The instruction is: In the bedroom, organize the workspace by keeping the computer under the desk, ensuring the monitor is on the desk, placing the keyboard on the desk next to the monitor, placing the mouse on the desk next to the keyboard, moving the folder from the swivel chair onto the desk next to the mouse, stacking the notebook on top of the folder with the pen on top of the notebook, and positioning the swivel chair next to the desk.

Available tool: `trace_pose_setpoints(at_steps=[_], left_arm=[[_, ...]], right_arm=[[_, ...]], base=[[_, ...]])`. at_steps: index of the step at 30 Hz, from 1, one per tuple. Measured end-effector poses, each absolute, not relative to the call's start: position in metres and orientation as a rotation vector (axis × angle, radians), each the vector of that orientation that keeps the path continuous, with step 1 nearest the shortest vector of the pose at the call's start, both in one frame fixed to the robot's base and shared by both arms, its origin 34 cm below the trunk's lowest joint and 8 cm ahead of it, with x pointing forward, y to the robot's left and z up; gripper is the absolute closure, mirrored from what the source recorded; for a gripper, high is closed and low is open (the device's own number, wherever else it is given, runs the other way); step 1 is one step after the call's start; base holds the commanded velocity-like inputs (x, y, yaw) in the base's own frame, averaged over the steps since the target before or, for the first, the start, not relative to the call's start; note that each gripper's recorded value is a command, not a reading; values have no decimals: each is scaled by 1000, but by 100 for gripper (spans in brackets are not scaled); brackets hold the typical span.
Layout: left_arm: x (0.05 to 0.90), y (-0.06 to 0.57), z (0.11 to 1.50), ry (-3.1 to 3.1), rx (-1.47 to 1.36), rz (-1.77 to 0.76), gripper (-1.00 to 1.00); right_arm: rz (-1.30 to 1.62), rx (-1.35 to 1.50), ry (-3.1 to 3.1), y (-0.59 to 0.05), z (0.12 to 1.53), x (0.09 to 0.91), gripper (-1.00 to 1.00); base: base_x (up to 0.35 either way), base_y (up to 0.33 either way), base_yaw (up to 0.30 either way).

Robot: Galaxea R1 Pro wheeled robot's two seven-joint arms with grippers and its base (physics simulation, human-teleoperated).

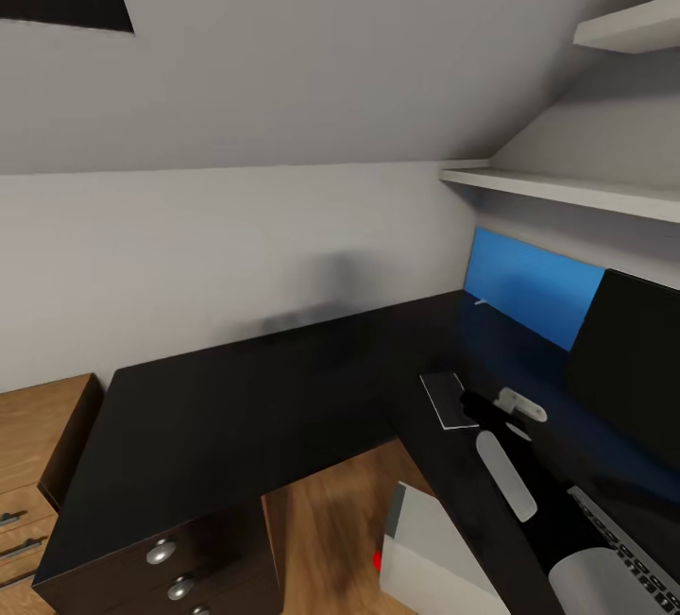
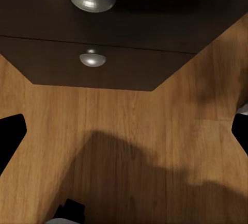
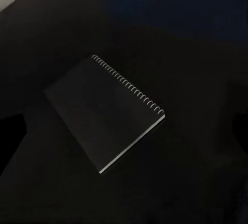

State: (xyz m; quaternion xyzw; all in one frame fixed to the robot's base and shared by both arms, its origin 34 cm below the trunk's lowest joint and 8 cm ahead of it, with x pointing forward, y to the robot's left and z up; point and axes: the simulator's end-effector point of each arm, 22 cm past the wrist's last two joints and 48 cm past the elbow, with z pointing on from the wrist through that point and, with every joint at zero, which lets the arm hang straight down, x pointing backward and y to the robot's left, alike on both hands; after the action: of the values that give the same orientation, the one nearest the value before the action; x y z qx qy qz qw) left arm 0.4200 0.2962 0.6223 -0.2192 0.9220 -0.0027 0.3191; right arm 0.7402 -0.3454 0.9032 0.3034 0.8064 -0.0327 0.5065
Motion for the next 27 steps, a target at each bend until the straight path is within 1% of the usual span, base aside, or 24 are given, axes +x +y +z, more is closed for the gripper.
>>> trace_pose_setpoints(at_steps=[14, 23, 27], left_arm=[[421, 297, 623, 2422, -577, -7, -100], [432, 305, 633, 2348, -575, 16, -100], [432, 305, 633, 2349, -576, 16, -100]], right_arm=[[-51, 712, 1930, -338, 918, 744, -100], [-48, 716, 1933, -333, 914, 745, -100], [-48, 717, 1935, -334, 914, 745, -100]], base=[[0, 0, 1], [0, 0, 243], [0, 0, 141]])
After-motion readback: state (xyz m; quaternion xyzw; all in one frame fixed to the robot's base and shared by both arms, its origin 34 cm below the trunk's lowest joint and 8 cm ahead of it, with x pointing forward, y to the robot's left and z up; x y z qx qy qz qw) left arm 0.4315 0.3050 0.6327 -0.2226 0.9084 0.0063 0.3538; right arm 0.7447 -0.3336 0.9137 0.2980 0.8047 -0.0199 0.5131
